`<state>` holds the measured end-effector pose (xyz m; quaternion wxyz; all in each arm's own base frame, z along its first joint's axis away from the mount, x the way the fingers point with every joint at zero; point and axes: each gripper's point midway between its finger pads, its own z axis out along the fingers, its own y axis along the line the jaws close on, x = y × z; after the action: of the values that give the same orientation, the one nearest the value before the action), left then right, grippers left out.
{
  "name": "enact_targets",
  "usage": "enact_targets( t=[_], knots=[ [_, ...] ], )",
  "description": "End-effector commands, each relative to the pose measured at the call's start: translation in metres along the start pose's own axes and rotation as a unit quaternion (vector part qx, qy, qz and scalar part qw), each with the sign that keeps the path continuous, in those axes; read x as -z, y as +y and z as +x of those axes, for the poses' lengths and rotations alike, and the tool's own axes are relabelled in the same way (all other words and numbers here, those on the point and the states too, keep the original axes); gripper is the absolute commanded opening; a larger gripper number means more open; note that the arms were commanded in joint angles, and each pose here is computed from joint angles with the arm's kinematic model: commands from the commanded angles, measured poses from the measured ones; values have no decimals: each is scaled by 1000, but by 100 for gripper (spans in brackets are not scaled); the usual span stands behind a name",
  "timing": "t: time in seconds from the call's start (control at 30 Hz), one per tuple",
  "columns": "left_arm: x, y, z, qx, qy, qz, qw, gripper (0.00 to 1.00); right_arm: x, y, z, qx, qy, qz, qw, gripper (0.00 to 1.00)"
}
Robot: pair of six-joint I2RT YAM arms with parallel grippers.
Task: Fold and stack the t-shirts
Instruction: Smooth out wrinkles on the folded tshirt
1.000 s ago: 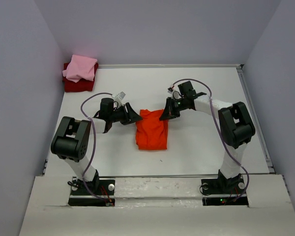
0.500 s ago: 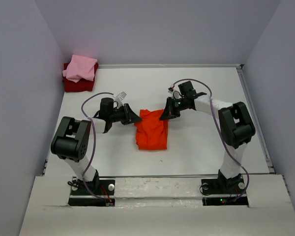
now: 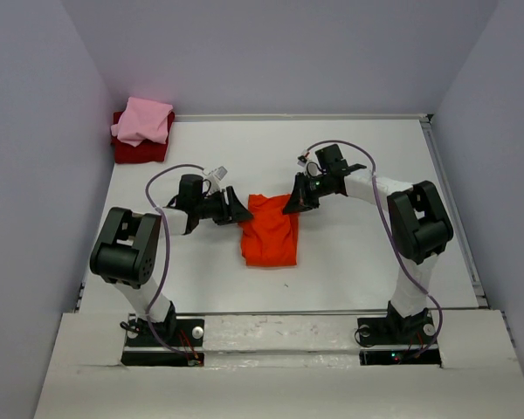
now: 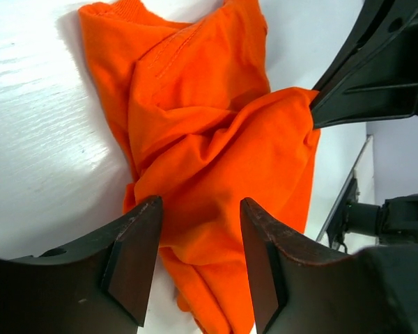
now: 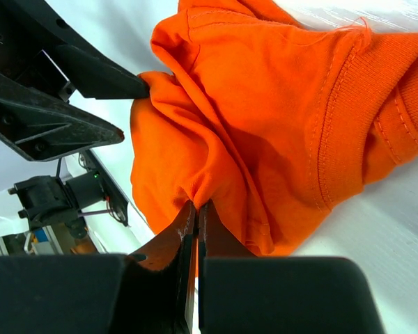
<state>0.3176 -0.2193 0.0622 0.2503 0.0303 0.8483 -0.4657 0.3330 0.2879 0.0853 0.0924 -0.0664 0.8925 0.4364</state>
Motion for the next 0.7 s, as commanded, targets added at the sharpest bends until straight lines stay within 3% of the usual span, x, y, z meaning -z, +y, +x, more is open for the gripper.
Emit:
enact_targets(
  t=[0.0, 0.03, 0.1, 0.33, 0.67],
  knots=[
    [11, -2, -14, -55, -14, -21, 998, 58, 4, 18, -15, 33, -23, -15, 999, 0],
    [12, 3, -9, -47, -10, -30, 998, 52, 4, 18, -15, 34, -23, -16, 999, 0],
    [19, 15, -6, -36, -19, -55, 998, 49, 4, 18, -14, 32, -22, -15, 999, 0],
    [51, 17, -25, -33, -91, -96, 991, 49, 3, 17, -13, 33, -21, -15, 999, 0],
    [37, 24, 0, -3, -46, -53, 998, 47, 3, 18, -15, 34, -22, -16, 999, 0]
  ],
)
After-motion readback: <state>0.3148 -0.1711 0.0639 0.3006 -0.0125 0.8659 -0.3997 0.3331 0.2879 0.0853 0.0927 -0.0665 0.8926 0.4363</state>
